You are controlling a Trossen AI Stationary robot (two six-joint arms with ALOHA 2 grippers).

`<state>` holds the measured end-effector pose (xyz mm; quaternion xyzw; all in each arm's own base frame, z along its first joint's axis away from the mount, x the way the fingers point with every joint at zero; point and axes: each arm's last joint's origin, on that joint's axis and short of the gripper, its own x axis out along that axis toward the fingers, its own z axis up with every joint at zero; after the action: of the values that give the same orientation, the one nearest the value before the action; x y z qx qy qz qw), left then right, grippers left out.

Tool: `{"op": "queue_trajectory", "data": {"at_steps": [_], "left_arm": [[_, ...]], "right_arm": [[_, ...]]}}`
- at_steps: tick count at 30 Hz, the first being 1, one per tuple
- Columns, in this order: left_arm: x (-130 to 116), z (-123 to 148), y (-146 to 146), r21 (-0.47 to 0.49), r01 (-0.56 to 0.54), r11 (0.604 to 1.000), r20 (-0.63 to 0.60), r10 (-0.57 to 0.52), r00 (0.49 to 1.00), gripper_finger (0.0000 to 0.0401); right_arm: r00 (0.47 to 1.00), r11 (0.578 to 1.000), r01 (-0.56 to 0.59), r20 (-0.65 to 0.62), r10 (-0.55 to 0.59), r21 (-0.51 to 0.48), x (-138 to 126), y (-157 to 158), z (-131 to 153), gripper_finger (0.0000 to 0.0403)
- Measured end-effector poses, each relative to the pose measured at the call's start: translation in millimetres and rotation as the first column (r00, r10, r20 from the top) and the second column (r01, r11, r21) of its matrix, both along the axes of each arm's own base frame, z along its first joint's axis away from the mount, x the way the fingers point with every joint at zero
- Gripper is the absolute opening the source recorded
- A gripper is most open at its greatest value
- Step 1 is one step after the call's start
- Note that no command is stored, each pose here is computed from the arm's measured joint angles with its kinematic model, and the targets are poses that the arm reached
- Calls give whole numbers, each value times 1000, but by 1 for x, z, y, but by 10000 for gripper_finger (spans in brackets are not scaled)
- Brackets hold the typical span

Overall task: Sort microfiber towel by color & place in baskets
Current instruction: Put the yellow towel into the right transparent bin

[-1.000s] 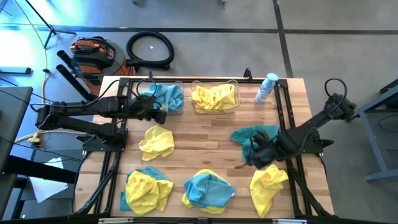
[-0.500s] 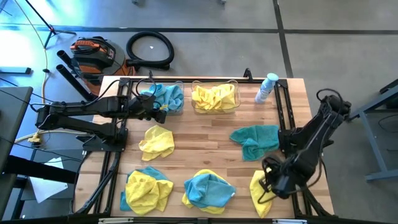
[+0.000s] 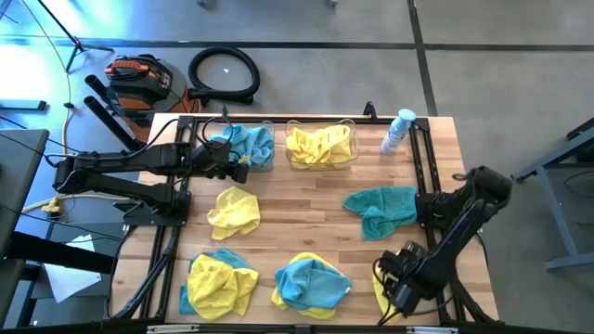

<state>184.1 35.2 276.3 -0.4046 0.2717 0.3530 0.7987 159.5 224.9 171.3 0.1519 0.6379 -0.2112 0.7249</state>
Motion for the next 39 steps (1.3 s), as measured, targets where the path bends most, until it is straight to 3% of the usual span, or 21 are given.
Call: {"op": "queue_trajectory", "data": {"at_steps": [5, 9, 12, 17, 20, 24, 29, 34, 39], "left_arm": [[0, 0, 0, -2, 2, 1000, 0, -2, 1000, 117], [0, 0, 0, -2, 2, 1000, 0, -2, 1000, 117], [0, 0, 1, 8, 10, 1000, -5, -10, 1000, 117], [-1, 0, 6, 22, 29, 999, -16, -29, 999, 117], [-2, 0, 11, 22, 64, 998, -24, -64, 998, 117], [-4, 1, 18, 39, 98, 994, -39, -96, 995, 117], [-6, 0, 26, 50, 160, 986, -57, -157, 986, 117], [-9, 0, 34, 58, 217, 975, -66, -213, 975, 117], [-11, 0, 39, 76, 252, 965, -79, -246, 966, 117]], "right_arm": [[994, 1000, 3, -106, -3, -7, 4, 10, -30, 275], [992, 998, 66, -112, -64, 9, 8, 17, -42, 251], [986, 988, 150, -82, -146, 43, 10, 19, -42, 199], [966, 961, 259, -29, -258, 100, 8, 16, -24, 42], [942, 933, 332, 0, -335, 136, 5, 10, -6, 21], [863, 883, 433, 202, -464, 180, 4, -2, 20, 32], [695, 855, 461, 503, -514, 237, 7, -30, 59, 7], [518, 854, 494, 735, -439, 162, 20, -76, 94, 4], [464, 827, 558, 801, -378, 66, 44, -130, 119, 4]]}}
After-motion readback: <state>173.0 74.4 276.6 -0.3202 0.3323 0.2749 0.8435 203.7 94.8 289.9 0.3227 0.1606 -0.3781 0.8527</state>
